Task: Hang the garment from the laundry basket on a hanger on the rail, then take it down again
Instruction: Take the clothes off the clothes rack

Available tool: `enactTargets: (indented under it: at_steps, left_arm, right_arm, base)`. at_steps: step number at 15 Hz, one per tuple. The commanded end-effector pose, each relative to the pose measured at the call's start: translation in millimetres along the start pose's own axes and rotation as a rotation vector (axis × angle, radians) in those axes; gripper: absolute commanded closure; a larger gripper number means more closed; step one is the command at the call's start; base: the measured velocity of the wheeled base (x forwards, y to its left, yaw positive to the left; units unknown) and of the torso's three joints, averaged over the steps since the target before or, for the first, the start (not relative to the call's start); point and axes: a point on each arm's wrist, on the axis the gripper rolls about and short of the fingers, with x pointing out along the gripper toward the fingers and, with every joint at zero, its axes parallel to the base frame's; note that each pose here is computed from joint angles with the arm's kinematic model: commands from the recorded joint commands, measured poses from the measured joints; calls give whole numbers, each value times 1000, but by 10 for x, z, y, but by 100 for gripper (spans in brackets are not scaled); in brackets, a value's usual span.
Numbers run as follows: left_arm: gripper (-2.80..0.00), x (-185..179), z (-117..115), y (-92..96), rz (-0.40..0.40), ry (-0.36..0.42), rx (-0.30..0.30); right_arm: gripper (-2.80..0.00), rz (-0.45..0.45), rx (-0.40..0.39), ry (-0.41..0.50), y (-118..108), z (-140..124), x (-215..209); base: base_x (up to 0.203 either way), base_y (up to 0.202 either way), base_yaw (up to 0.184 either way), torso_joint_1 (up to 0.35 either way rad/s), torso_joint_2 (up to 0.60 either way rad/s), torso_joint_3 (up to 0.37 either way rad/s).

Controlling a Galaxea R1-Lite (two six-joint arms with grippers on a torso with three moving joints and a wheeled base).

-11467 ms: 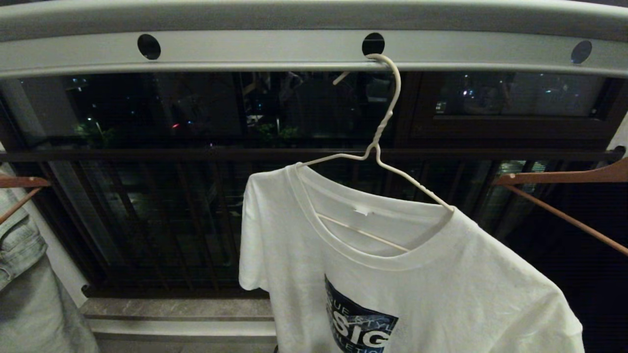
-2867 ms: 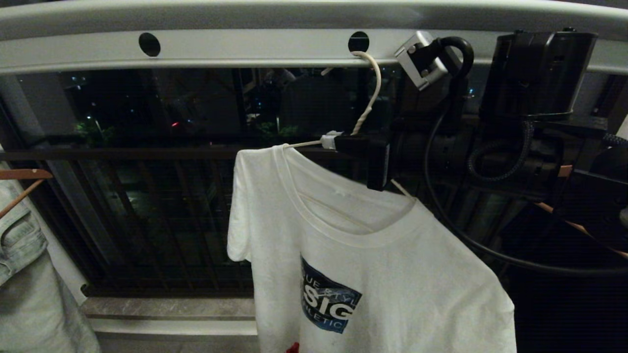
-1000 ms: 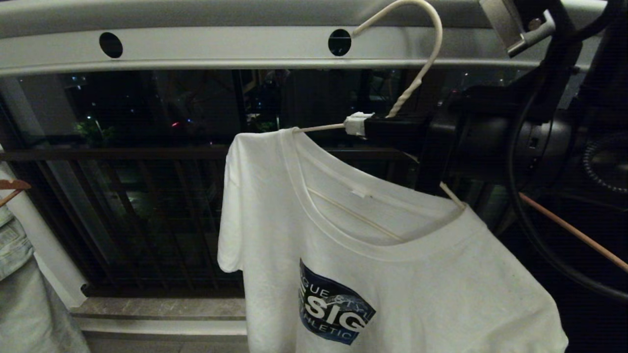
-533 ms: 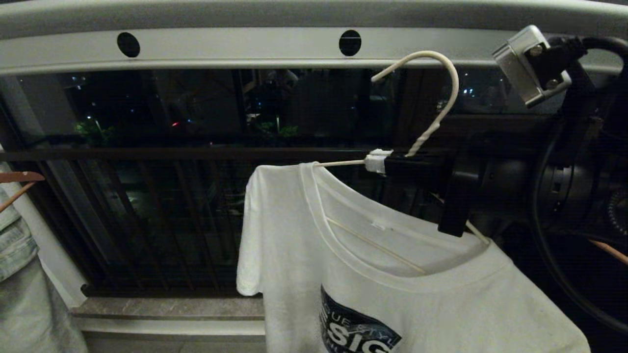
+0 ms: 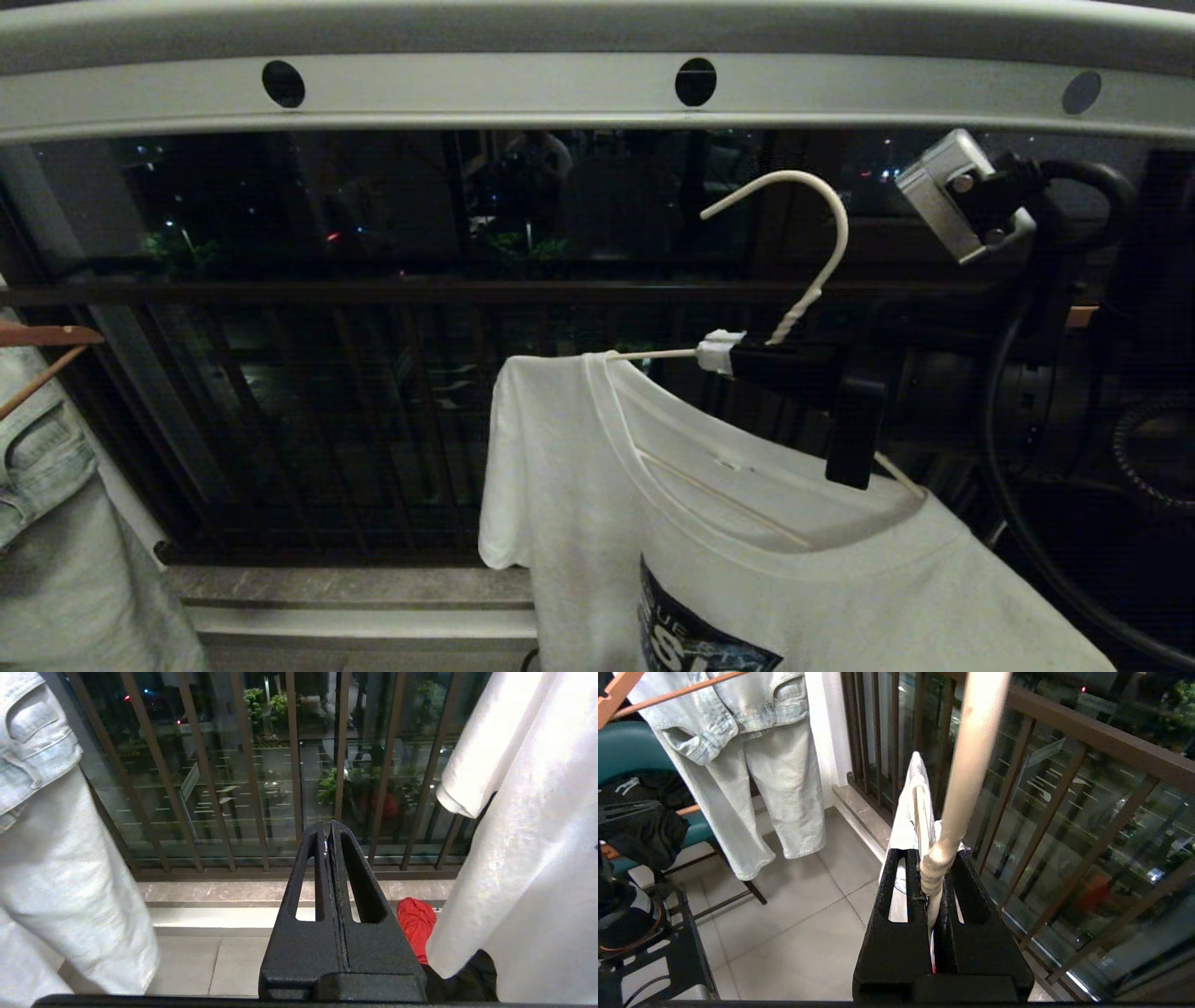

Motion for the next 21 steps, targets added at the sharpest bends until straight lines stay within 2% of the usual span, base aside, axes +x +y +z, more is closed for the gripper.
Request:
enactTargets:
  at_steps: [1,5,6,8,10,12,14,16,18,19,21]
  left_arm:
    - [0,1,-4,0,-1,1,0]
    - [0,1,-6,1,7,1,5]
    - [0,-10,38,6,23,-15,13]
    - [0,-90,351,11,22,-99,18]
    - [0,-17,681,11,-22,-66,21]
    - [0,215,1002,-10,-160,26,18]
    - [0,609,1271,-35,-310,149,10]
    - [0,1033,1581,-97,-462,224,-7]
    - [0,1281,1863,-332,-704,275,-37]
    - [0,1433,1927,-494,-799,336,-57]
    - [0,1703,1971,-813,-905,437,-66]
  right_arm:
    - [0,-12,4,15,-50,-41,50]
    - [0,-23,17,60,-105,-163,131]
    - [0,-27,8,42,-112,-152,141]
    - [0,-30,-5,-2,-123,-131,161]
    - [0,-28,-13,-15,-136,-144,237]
    - [0,-27,-12,-29,-144,-150,284]
    - [0,-33,-14,-48,-163,-148,316]
    - [0,-36,-14,-49,-178,-181,372]
    - [0,-71,-16,-62,-208,-199,449]
    - [0,-95,-16,-69,-225,-207,491]
    - [0,-102,-16,-75,-229,-200,501]
  base:
    - [0,0,0,0,0,0]
    - [0,0,0,0,0,0]
    - [0,0,0,0,0,0]
    - [0,0,0,0,0,0]
    - [0,0,0,0,0,0]
    - [0,0,0,0,0,0]
    - [0,0,0,0,0,0]
    - [0,0,0,0,0,0]
    - [0,0,0,0,0,0]
    - [0,0,0,0,0,0]
    - [0,0,0,0,0,0]
